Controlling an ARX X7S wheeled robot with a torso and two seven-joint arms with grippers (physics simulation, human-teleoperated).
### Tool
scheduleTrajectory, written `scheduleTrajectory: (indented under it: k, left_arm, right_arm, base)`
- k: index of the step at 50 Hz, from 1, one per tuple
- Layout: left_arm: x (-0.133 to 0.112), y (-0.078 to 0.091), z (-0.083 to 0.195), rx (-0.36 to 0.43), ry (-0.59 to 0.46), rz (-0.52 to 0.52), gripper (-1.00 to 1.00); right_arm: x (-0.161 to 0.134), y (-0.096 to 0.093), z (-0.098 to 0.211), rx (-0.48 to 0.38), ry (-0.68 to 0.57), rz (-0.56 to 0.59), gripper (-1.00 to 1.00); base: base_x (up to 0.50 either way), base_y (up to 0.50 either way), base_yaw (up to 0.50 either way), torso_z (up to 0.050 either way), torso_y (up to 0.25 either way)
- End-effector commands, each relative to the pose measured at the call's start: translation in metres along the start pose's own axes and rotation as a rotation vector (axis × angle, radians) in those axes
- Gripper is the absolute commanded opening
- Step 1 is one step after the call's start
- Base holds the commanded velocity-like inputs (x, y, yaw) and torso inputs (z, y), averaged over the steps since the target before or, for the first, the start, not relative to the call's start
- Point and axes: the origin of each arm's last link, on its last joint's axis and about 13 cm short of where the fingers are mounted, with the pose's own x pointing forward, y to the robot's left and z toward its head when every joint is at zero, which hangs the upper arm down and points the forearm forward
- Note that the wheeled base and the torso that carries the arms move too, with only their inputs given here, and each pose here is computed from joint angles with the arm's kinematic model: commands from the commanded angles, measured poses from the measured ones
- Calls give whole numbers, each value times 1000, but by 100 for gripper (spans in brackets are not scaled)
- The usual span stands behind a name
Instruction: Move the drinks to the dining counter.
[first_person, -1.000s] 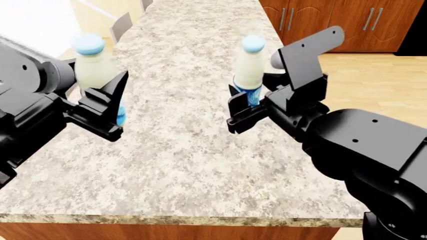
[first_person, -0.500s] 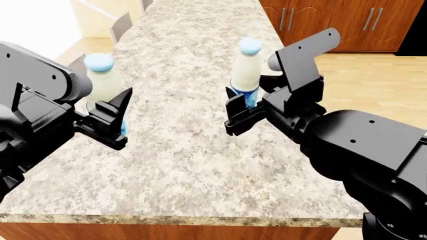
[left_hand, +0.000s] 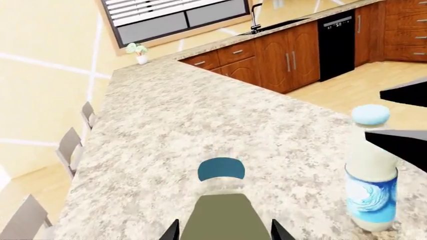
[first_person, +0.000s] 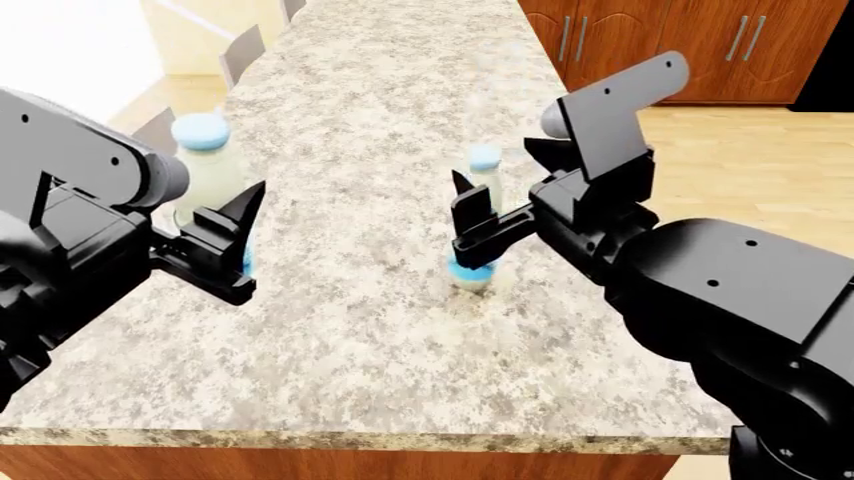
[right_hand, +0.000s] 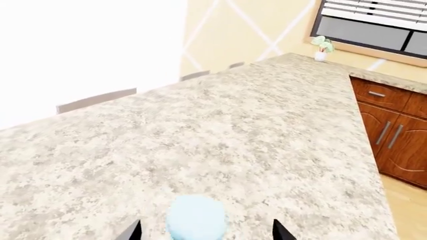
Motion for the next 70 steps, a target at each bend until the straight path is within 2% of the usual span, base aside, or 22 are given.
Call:
scheduleTrajectory:
  k: [1, 21, 29, 32, 40, 50, 64, 65, 70]
  left_arm:
    - [-1, 1, 1, 0, -12, 24, -100]
    - [1, 0, -3, -2, -2, 17, -100]
    - [6, -3, -7, -13, 11, -8, -100]
    - [5, -3, -7, -18, 3, -8, -100]
    - [5, -4, -25, -49, -28, 8, -100]
    - [8, -8, -44, -68, -8, -3, -100]
    - [9, -10, -45, -77, -11, -13, -100]
    - [9, -10, -45, -78, -11, -11, 100]
    - [9, -10, -43, -76, -18, -12, 100]
  right_arm:
    - [-1, -1, 0, -8, -8, -14, 100]
    - [-4, -1, 3, 1, -17, -12, 100]
    - [-21, 1, 15, 6, -56, 0, 100]
    - [-27, 3, 20, 33, -73, 23, 100]
    - [-42, 7, 34, 31, -116, 41, 100]
    - [-47, 7, 40, 28, -132, 33, 100]
    - [-46, 5, 40, 31, -135, 29, 100]
    - [-46, 5, 40, 30, -135, 29, 100]
    - [-46, 5, 40, 30, -135, 24, 100]
  base:
    - [0, 0, 0, 0, 0]
    - [0, 0, 0, 0, 1]
    - [0, 0, 0, 0, 0]
    - [0, 0, 0, 0, 0]
    - [0, 0, 0, 1, 1]
    - [0, 0, 0, 0, 0]
    - [0, 0, 0, 0, 1]
    - [0, 0, 0, 0, 0]
    - [0, 0, 0, 0, 0]
